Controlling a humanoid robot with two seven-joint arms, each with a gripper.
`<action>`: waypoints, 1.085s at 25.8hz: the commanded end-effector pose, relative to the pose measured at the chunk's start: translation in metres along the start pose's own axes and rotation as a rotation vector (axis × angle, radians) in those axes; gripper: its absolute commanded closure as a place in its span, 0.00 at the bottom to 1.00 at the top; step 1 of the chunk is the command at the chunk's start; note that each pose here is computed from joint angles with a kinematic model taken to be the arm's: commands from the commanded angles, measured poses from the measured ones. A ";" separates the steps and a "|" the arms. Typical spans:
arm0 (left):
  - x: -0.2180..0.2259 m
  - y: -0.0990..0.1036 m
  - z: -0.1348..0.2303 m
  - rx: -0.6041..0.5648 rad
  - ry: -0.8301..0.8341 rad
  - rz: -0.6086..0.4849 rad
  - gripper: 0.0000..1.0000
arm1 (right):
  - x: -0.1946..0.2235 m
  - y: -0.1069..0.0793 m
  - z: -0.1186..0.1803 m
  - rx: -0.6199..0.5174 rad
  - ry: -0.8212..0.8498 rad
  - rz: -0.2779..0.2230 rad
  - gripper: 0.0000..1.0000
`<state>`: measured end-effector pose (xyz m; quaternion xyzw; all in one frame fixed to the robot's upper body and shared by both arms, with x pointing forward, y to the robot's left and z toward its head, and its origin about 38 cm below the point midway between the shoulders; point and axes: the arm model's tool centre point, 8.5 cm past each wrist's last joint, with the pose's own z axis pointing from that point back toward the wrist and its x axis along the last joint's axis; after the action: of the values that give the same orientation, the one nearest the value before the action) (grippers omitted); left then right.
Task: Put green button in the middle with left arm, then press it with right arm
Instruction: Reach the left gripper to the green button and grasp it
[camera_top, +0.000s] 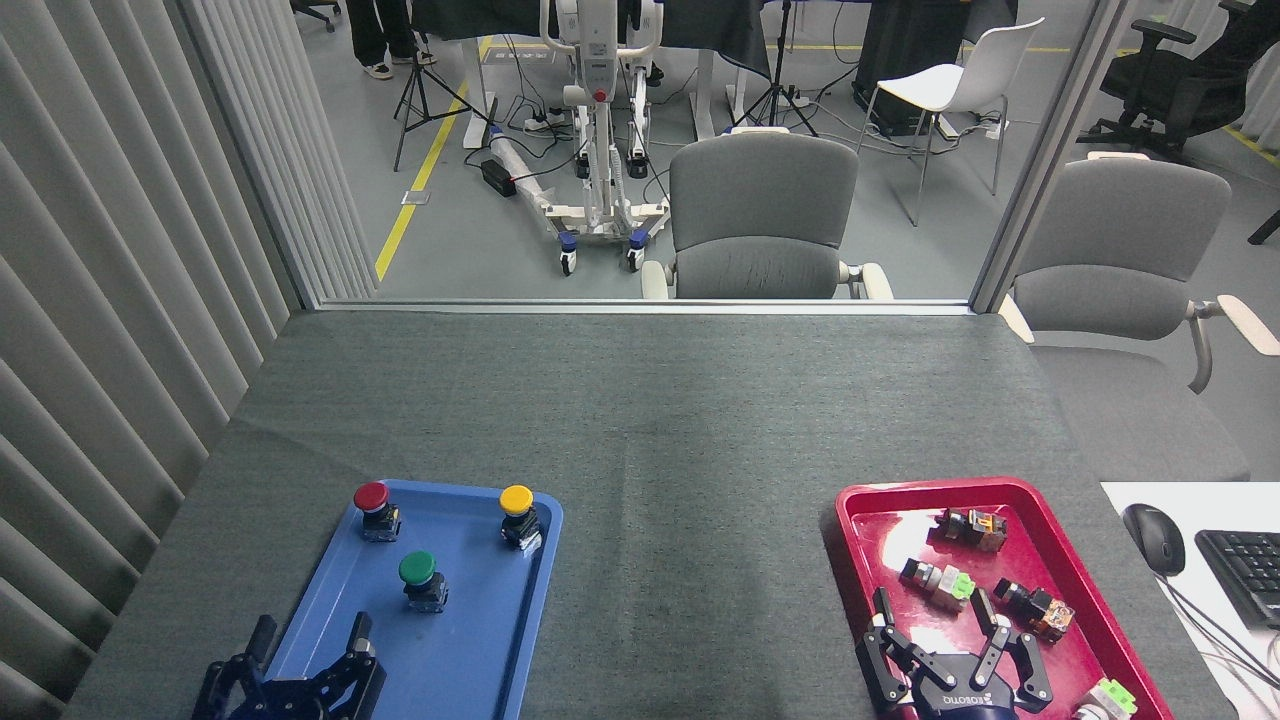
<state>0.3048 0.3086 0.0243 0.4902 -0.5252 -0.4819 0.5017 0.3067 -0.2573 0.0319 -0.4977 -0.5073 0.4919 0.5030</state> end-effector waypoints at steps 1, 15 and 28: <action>0.013 -0.024 -0.017 -0.072 -0.029 0.006 0.01 | 0.000 0.000 0.000 0.000 -0.001 0.000 0.00; 0.035 -0.050 -0.067 -0.145 -0.058 -0.011 0.01 | -0.004 -0.001 -0.001 -0.001 -0.001 0.009 0.00; 0.028 -0.052 -0.086 -0.165 -0.033 -0.033 0.01 | 0.006 -0.001 -0.003 -0.004 -0.014 -0.007 0.01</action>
<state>0.3888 0.2748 -0.0217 0.4490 -0.4886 -0.5374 0.5205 0.3088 -0.2560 0.0332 -0.4959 -0.5105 0.4932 0.5002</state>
